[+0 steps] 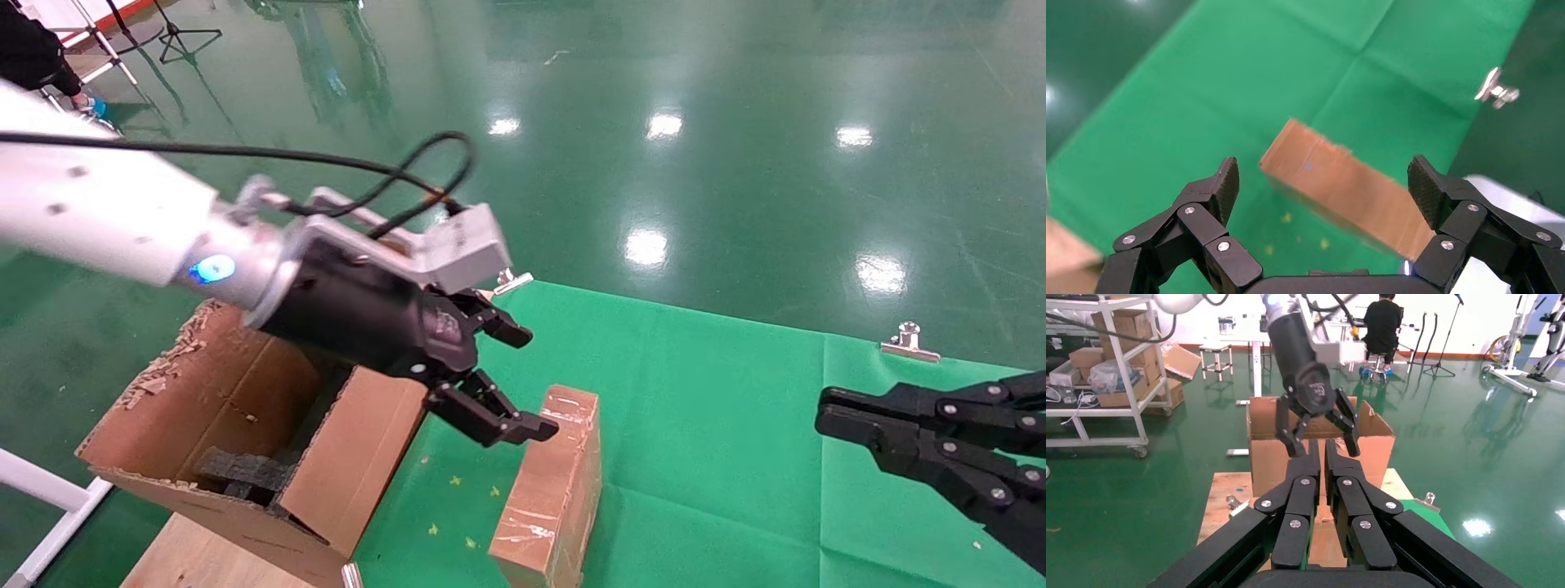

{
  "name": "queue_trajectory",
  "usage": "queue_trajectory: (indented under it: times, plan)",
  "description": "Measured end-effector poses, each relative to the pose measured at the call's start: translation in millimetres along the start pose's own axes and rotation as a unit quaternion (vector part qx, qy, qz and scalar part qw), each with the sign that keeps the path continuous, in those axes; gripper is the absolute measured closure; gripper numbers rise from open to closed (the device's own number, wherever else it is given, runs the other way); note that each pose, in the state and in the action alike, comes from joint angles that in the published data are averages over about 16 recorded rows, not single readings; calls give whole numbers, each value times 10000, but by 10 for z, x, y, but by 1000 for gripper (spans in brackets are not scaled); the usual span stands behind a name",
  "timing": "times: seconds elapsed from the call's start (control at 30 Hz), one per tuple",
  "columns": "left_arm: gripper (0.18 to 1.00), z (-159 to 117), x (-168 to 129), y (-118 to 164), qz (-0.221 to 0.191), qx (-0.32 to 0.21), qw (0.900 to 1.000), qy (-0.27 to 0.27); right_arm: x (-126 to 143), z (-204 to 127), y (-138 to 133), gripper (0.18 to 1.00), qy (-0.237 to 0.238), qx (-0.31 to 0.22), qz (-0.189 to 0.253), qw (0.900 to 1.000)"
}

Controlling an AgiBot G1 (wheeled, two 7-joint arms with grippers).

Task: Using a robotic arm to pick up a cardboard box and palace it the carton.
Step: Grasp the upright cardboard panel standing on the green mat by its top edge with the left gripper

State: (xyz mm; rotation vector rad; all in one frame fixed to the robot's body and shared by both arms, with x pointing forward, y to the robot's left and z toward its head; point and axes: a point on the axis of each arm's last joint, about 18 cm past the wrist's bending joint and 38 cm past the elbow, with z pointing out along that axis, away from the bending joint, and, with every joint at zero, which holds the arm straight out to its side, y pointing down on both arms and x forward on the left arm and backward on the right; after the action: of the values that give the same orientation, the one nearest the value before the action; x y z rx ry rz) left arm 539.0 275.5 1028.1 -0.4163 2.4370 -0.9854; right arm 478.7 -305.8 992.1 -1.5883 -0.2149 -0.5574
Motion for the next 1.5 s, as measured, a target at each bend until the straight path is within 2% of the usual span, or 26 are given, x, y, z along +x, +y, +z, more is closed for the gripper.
queue_trajectory:
  times: [0.17,0.3,0.57,0.77,1.13,1.5]
  plan:
    - [183,101,-22,-177,-367,-668,9968,-237,0,0,0,963,1,1,0,10000]
    - [183,135,-26,-251,-555,-991,9928,-387,1,-1,0,978,2,1,0,10000]
    - [183,205,-38,-293,-828,-1253,9877,-439,1,-1,0,988,3,1,1,10000]
    - [183,305,-15,-373,-1282,-1382,9817,-257,1,-1,0,988,3,1,1,10000]
    - [183,485,42,-611,-2354,-1966,9518,-62,1,-1,0,988,4,1,1,10000]
    - [183,700,48,-666,-2978,-2481,9218,-64,1,-1,0,988,3,1,1,10000]
